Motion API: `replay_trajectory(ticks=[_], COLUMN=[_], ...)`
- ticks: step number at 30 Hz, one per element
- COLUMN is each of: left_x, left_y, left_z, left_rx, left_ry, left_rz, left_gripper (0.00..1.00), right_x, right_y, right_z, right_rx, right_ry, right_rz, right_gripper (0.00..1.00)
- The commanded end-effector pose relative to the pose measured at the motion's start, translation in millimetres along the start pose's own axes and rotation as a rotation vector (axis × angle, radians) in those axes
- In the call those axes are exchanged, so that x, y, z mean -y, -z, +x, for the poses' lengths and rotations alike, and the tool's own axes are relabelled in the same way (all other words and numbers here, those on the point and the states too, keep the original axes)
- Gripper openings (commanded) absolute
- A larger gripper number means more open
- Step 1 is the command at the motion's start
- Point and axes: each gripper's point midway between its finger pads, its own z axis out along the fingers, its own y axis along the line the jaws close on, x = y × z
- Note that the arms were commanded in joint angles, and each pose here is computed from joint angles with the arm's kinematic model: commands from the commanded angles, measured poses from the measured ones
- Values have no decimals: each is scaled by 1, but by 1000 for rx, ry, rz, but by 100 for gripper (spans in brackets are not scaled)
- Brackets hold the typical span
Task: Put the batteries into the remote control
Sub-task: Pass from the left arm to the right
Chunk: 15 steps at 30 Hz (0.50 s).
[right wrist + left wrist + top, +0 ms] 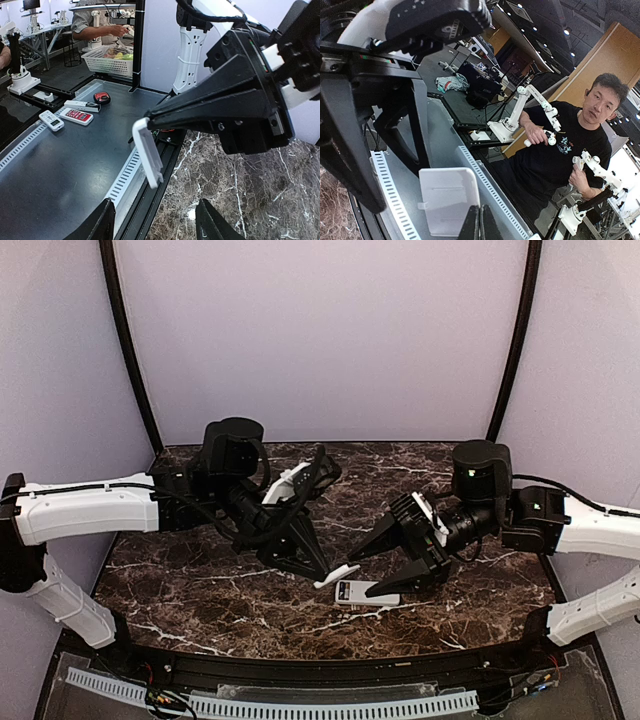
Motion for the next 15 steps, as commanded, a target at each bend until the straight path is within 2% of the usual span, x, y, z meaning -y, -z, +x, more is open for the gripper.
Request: replay_trajectory(ticks=[1,7,15], left_x=[4,4,3], left_y=[-4,-7,-8], left_z=[6,7,5], left_rx=[-15,-18,-10], left_ry=[0,16,22], left_rz=[43,74,88], left_gripper=[0,0,0], right_x=[-4,-6,-12], right_y=[-10,-19,-24], right_z=[-12,-16,-21], right_rx=[-8,-15,-18], right_ry=[64,91,106], right_rz=[-12,-30,-45], right_gripper=[54,51,30])
